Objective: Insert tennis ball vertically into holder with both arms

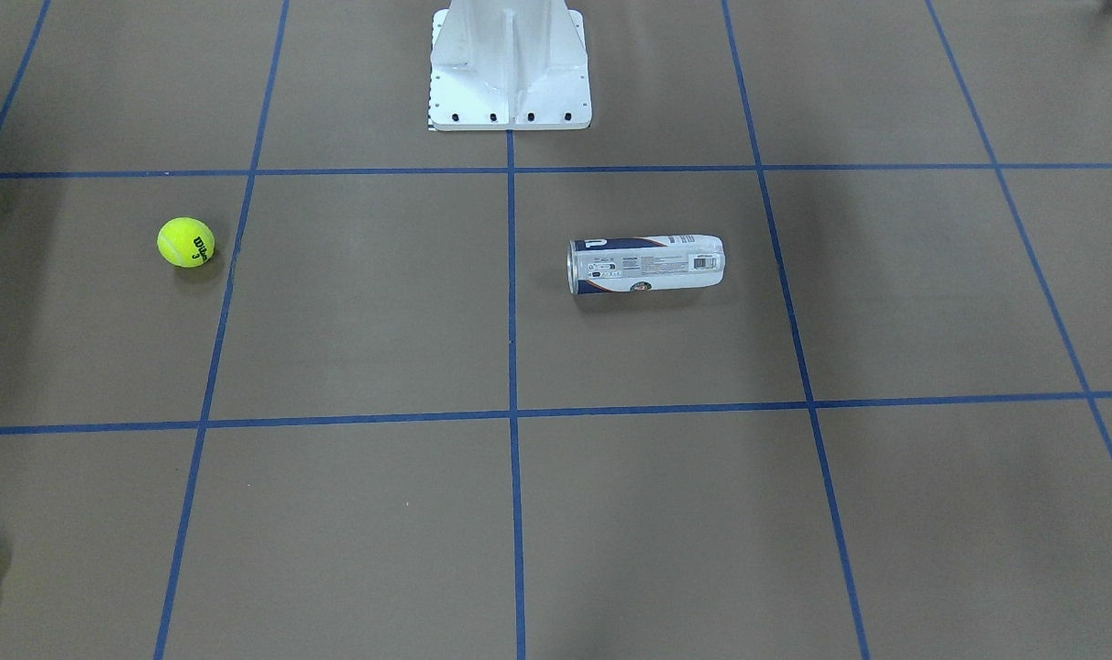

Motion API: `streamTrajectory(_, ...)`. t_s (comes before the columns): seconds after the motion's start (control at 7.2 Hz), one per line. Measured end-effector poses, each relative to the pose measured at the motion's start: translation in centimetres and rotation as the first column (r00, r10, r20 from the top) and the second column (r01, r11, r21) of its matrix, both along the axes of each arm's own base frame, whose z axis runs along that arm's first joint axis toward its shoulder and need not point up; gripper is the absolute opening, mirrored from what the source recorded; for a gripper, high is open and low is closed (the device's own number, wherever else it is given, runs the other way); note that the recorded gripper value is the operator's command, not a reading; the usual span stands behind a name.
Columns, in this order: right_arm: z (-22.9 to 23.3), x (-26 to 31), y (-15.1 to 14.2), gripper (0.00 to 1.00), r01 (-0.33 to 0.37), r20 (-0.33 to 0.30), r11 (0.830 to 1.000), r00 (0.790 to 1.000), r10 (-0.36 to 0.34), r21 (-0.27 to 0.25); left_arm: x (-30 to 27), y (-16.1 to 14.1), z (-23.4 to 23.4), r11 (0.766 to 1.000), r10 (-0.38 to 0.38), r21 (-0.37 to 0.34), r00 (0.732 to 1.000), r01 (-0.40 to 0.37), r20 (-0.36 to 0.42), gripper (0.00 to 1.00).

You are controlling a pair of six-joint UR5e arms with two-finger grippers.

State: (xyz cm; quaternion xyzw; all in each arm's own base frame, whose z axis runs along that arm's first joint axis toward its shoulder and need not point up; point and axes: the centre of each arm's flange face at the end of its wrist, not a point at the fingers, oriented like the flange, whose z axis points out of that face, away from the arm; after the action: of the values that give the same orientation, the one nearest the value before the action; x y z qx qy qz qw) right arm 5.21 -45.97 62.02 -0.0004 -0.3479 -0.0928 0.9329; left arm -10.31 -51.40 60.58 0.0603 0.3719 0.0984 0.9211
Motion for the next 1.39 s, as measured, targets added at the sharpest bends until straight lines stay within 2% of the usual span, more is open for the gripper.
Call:
streamTrajectory(0.69, -1.2, -0.1, -0.9, 1.00, 0.006, 0.016, 0.996, 1.000, -0.007, 0.092, 0.1, -1.9, -1.7, 1.000, -0.014, 0.021, 1.000, 0.014, -0.005, 0.99)
streamTrajectory(0.97, -1.5, -0.1, -1.1, 1.00, 0.003, 0.016, 0.994, 1.000, -0.004, 0.111, 0.3, -2.6, -3.3, 0.998, -0.061, 0.010, 0.998, 0.061, -0.022, 0.99)
streamTrajectory(1.25, -1.7, -0.2, -1.4, 1.00, -0.002, 0.017, 0.994, 1.000, 0.000, 0.113, 1.0, -3.7, -6.7, 0.994, -0.092, 0.056, 0.991, 0.097, -0.095, 0.99)
streamTrajectory(1.39, -1.8, -0.2, -1.5, 1.00, -0.003, 0.019, 0.993, 1.000, 0.001, 0.114, 2.4, -5.1, -9.3, 0.989, -0.077, 0.119, 0.991, 0.090, -0.112, 0.99)
